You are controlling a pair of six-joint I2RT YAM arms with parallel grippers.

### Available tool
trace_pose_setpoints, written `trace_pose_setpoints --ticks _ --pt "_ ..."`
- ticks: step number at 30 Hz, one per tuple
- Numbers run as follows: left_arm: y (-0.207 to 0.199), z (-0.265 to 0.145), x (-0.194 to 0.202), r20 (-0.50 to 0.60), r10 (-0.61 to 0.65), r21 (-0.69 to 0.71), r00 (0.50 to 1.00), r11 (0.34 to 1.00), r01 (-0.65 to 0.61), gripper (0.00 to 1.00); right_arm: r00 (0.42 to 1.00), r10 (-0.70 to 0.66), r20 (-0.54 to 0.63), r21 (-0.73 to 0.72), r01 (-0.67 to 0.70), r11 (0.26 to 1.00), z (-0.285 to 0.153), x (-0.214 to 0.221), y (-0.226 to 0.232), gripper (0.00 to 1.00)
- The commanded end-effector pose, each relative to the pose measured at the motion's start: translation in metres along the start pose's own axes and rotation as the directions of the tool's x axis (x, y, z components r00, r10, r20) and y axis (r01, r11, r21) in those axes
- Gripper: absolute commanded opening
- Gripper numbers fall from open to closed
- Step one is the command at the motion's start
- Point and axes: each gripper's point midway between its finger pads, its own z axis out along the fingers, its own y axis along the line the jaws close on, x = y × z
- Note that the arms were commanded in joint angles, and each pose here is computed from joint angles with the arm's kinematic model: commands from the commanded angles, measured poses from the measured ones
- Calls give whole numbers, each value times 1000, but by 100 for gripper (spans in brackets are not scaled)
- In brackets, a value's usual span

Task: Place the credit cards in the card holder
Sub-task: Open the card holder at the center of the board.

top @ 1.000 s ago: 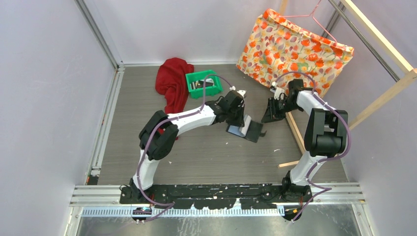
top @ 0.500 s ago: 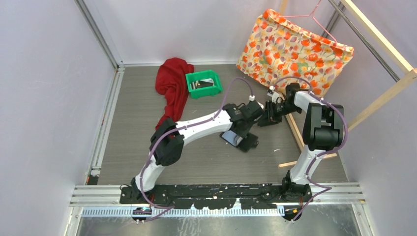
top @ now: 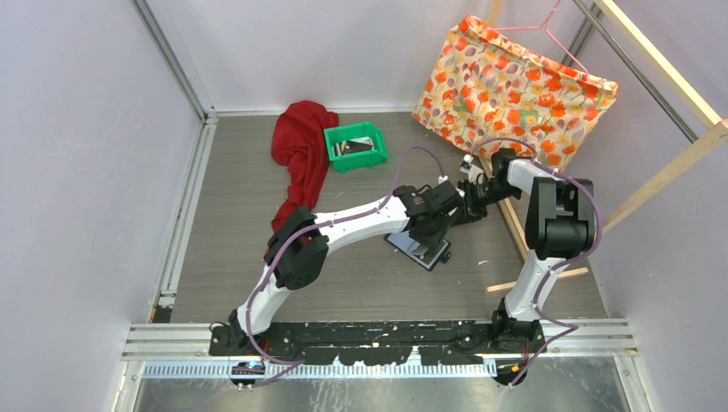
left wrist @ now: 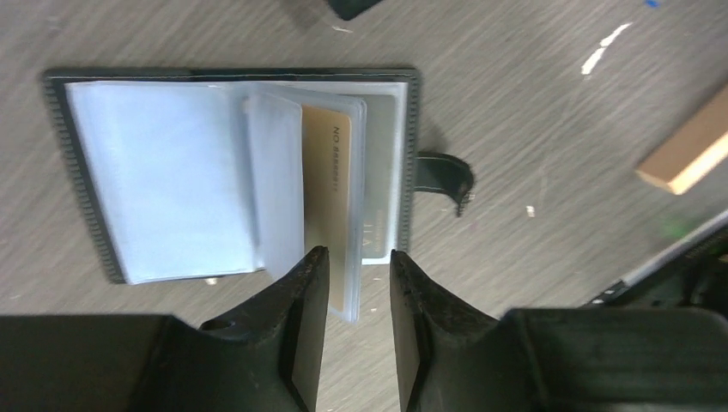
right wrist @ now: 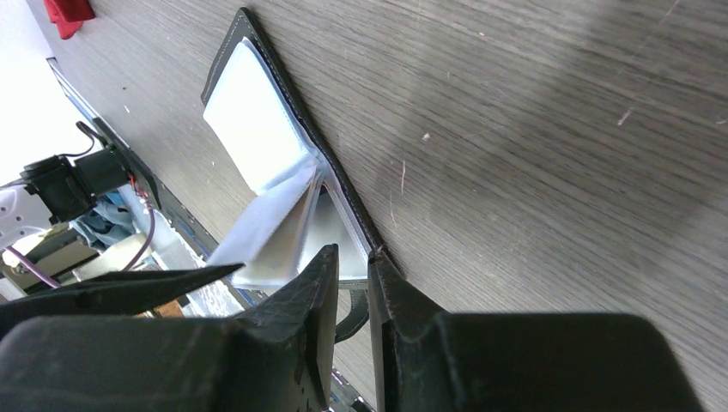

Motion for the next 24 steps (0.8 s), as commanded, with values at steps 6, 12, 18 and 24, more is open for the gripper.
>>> trace_pose_setpoints --ticks 6,12,18,24 --pt "-49 -18 -10 0 -102 260 995 961 99 40 999 -36 23 -8 36 999 -8 -9 9 24" --pt "-60 -56 -34 120 -118 378 986 923 64 40 996 -84 24 1 84 997 -14 -8 10 25" --pt "-4 -65 -43 237 -165 343 957 936 76 37 985 -173 2 -108 172 979 -21 2 33 26" --pt "46 -27 -28 220 -191 244 957 960 136 26 951 -281 -131 -202 252 946 1 28 65 18"
